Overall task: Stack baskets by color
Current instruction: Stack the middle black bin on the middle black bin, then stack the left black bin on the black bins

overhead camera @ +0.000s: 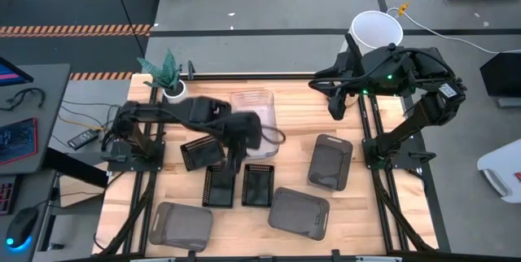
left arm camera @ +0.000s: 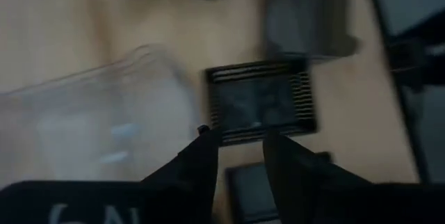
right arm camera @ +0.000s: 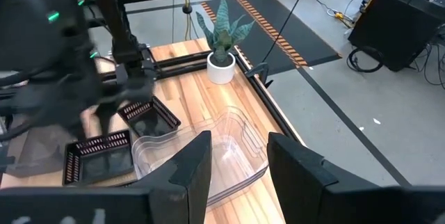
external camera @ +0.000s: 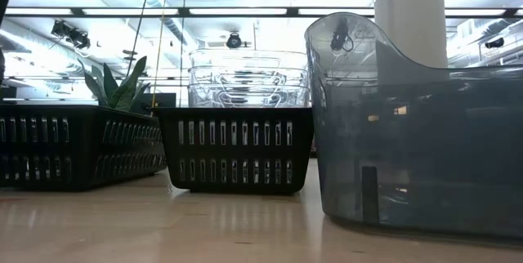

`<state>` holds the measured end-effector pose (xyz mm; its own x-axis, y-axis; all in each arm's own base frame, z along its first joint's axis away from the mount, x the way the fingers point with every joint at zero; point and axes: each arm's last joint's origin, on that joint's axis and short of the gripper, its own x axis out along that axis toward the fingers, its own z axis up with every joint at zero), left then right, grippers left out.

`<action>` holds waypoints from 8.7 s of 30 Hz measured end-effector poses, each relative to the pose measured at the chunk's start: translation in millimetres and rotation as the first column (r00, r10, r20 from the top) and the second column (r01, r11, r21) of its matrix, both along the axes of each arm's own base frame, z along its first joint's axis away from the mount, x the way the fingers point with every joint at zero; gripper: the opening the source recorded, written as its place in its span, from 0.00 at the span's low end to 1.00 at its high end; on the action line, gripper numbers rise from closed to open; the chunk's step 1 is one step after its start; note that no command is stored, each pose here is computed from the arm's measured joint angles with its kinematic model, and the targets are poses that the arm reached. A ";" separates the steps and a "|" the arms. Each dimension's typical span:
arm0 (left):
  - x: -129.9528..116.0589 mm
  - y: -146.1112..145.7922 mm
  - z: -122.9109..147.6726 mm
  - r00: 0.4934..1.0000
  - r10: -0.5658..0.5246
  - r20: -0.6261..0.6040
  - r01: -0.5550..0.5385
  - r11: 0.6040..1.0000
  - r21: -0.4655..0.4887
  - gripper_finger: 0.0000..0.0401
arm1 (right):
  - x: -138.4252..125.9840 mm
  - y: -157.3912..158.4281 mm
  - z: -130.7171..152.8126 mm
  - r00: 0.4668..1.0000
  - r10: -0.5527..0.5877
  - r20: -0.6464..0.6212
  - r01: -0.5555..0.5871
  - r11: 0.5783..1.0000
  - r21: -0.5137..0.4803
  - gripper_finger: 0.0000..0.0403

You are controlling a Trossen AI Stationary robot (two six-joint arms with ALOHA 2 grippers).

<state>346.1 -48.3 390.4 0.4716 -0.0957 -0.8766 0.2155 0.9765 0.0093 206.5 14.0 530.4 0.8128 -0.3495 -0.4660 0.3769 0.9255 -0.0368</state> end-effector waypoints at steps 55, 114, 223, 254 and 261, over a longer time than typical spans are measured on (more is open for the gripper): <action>-23.3 -154.5 -212.4 0.902 0.179 -0.392 -0.158 0.984 0.085 0.51 | -2.8 23.1 0.1 0.991 0.135 -0.016 -0.136 0.990 -0.039 0.36; 29.7 -122.8 -155.4 0.961 0.260 -0.096 -0.269 0.958 -0.102 0.01 | -10.8 55.0 2.2 0.981 0.178 0.071 -0.184 0.978 0.097 0.36; -110.5 -20.1 -163.8 0.912 -0.115 -0.393 0.126 0.992 0.001 0.03 | -9.2 58.8 6.0 0.979 0.157 0.127 -0.172 0.978 0.118 0.36; 8.6 -111.4 -74.7 0.939 0.289 -0.188 -0.318 0.936 -0.150 0.03 | -7.2 58.9 10.6 0.974 0.146 0.173 -0.164 0.981 0.098 0.36; 29.2 -120.3 -112.3 0.908 0.300 -0.293 -0.320 0.947 -0.020 0.03 | -7.2 59.0 10.6 0.974 0.147 0.173 -0.166 0.981 0.100 0.36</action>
